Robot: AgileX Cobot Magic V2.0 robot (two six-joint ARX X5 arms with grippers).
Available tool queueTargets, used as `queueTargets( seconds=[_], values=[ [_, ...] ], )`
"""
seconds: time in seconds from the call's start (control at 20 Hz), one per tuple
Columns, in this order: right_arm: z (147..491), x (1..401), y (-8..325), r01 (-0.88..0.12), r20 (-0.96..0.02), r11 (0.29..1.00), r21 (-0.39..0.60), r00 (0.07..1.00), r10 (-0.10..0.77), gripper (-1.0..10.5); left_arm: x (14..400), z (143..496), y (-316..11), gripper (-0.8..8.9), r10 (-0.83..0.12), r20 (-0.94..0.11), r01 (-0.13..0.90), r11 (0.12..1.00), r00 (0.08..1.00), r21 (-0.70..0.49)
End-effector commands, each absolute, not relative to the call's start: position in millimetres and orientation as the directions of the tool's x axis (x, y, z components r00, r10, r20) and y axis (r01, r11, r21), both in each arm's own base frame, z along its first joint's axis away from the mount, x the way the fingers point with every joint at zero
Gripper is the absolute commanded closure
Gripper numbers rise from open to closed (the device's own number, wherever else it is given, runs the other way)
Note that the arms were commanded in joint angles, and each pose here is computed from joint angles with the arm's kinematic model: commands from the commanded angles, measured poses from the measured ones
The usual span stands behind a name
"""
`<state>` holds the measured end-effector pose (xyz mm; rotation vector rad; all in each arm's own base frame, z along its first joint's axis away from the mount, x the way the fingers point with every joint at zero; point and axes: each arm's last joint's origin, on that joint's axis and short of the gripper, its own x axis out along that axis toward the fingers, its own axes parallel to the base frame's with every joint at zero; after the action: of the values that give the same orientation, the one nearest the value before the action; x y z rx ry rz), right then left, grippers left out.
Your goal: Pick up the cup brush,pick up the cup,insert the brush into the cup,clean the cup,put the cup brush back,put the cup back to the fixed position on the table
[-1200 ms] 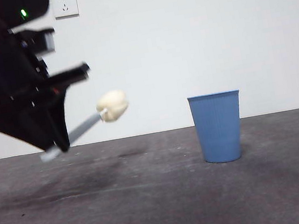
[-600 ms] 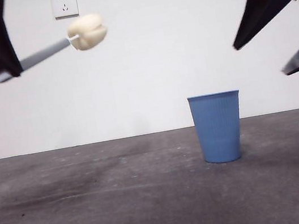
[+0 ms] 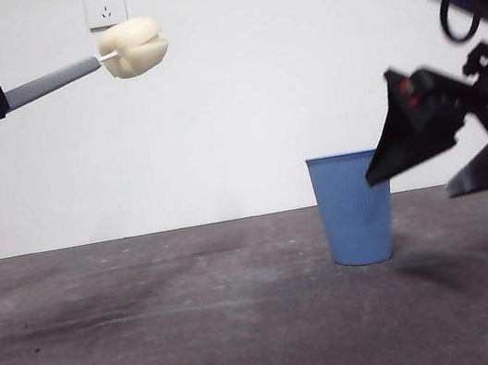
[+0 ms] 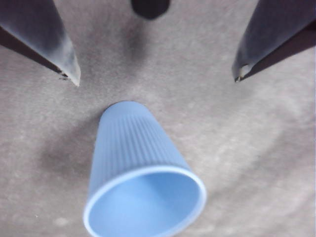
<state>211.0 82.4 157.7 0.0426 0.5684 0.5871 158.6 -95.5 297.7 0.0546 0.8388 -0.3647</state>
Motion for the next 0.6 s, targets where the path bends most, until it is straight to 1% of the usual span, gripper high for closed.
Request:
queueTargets(
  seconds=[0.05, 0.1, 0.25, 0.35, 0.6],
  values=[
    [141.4, 218.6, 88.5, -0.515, -0.492, 0.834, 0.199, 0.683, 0.539, 3.8, 158.0, 299.0, -95.9, 8.22, -0.299, -0.731, 0.350, 0.933, 0.613, -0.088],
    [135.4, 223.2, 90.5, -0.505, -0.484, 0.843, 0.186, 0.699, 0.526, 3.8, 157.7, 298.8, -95.8, 8.22, -0.297, -0.734, 0.349, 0.933, 0.611, -0.087],
    [118.9, 232.8, 94.9, -0.511, -0.461, 0.840, 0.181, 0.711, 0.531, 3.8, 157.1, 298.0, -95.4, 8.22, -0.292, -0.741, 0.348, 0.934, 0.604, -0.085],
    [110.5, 237.1, 96.6, -0.502, -0.448, 0.848, 0.168, 0.728, 0.519, 3.8, 157.1, 298.1, -95.4, 8.22, -0.293, -0.741, 0.348, 0.934, 0.604, -0.085],
    [94.1, 246.2, 100.2, -0.513, -0.377, 0.844, 0.155, 0.759, 0.530, 3.8, 157.0, 298.1, -95.5, 8.22, -0.293, -0.741, 0.346, 0.934, 0.604, -0.087]
  ],
)
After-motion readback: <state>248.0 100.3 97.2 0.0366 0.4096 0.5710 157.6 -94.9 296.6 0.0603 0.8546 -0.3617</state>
